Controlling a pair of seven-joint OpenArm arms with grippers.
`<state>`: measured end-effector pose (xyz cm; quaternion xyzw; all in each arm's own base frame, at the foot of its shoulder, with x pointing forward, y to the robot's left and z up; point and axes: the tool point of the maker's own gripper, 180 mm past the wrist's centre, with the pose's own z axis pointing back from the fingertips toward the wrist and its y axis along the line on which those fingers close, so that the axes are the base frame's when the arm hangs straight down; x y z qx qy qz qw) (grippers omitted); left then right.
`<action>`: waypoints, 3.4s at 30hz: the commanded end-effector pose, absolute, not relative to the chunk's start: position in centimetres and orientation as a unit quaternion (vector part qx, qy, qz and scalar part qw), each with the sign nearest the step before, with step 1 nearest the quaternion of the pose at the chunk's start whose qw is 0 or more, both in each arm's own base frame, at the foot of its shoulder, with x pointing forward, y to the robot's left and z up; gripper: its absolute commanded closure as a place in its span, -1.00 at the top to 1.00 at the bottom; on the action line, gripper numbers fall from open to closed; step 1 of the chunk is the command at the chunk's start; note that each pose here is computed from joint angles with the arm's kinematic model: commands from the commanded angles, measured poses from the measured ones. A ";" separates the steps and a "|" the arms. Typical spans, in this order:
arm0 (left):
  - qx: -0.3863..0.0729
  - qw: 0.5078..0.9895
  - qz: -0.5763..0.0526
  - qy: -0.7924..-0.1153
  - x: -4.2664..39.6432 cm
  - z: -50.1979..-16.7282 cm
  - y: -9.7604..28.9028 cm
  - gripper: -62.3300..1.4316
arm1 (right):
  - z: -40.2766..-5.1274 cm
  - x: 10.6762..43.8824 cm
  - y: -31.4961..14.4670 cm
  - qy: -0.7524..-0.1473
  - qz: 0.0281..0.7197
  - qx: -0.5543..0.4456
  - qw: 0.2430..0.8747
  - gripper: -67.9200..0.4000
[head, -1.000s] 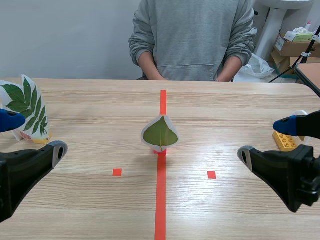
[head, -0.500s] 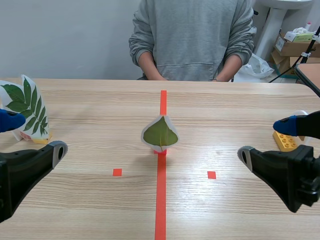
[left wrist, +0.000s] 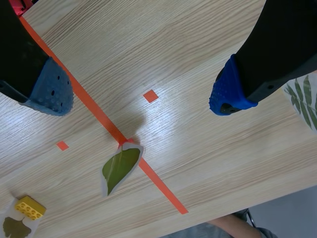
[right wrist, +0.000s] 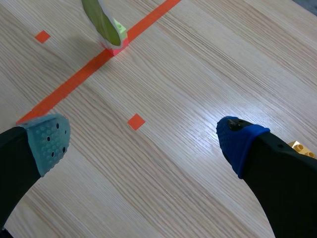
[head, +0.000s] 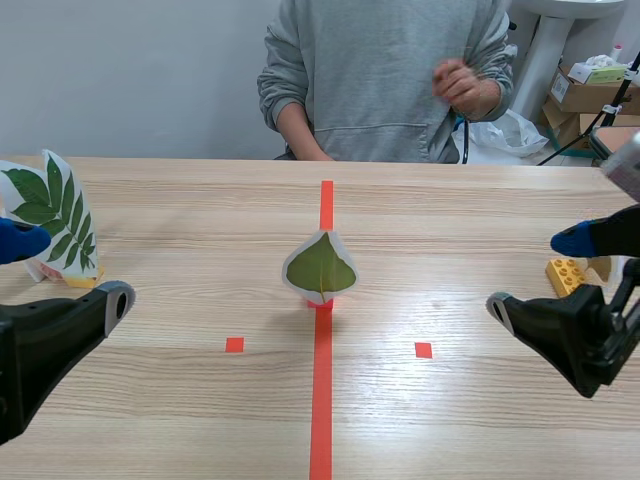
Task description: Do the leaf sorting experiment
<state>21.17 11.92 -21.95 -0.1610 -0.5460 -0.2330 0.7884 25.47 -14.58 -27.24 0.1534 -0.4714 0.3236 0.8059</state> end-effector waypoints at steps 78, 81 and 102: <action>-0.167 0.776 -0.231 -0.562 21.4 -21.1 11.7 0.89 | -35.2 36.1 3.2 -0.461 0.465 0.193 0.731 -0.56; -0.167 0.776 -0.231 -0.562 21.4 -21.1 11.7 0.89 | -35.2 36.4 3.0 -0.465 0.462 0.184 0.733 -0.80; -0.167 0.776 -0.231 -0.563 21.4 -21.1 11.7 0.89 | -33.5 38.2 0.0 -0.499 0.386 0.152 0.761 -0.95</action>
